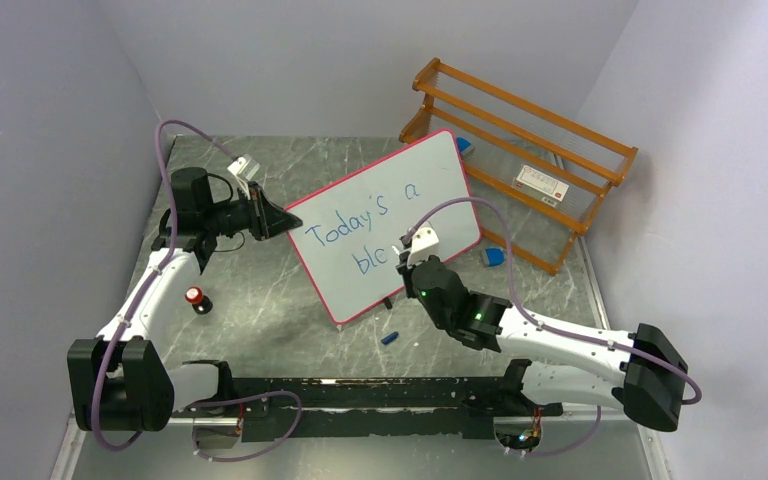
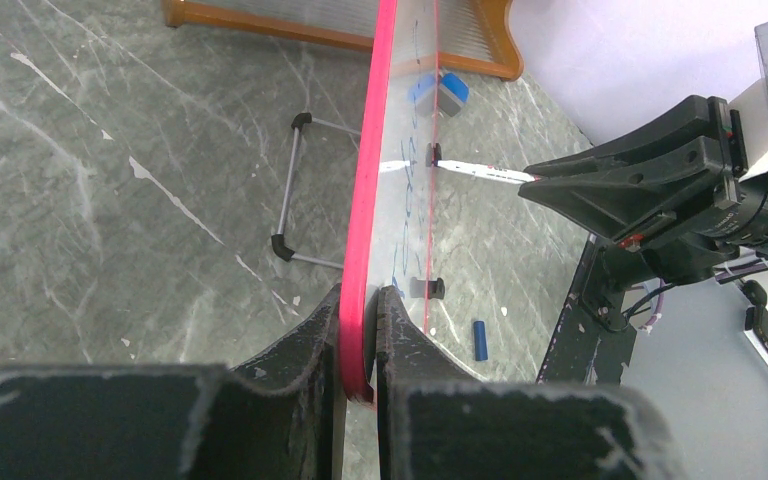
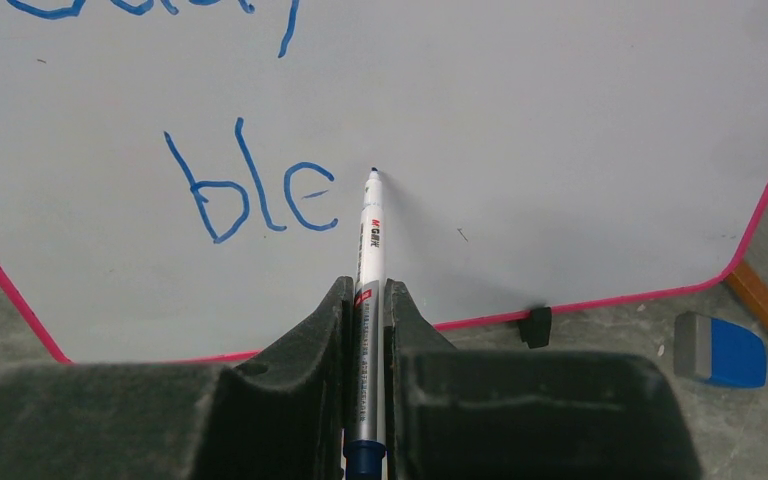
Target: Write a sentence on the whiteboard
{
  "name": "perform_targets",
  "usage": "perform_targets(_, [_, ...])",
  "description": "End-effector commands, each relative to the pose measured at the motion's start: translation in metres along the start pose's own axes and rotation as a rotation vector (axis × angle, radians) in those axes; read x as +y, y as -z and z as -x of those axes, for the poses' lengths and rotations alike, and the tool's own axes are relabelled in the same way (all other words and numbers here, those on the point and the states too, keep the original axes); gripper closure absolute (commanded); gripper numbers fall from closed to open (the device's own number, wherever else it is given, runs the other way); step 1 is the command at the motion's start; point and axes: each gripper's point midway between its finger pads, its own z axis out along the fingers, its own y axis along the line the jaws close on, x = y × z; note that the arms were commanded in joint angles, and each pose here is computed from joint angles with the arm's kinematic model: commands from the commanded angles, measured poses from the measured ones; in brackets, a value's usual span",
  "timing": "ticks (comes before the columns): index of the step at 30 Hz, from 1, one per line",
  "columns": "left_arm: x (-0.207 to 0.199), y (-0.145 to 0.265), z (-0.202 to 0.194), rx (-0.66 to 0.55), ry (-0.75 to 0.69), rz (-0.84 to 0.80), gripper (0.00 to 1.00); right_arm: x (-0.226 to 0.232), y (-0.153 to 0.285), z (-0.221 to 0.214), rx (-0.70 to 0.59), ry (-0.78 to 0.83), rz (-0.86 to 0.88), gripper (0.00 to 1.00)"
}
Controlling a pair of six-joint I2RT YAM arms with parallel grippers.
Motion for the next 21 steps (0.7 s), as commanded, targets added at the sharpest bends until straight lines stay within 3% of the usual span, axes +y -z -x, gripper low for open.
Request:
perform_targets(1, [0.0235,-0.0013,-0.0185,0.050,-0.009,0.096,0.95,-0.0017,-0.0033,0.0066,-0.025,-0.013,-0.007,1.00])
perform_targets(21, [0.0233,-0.0019,-0.0187,0.050,-0.008,0.092,0.95,-0.0031,-0.0105,0.0021,-0.013,-0.003,-0.015,1.00])
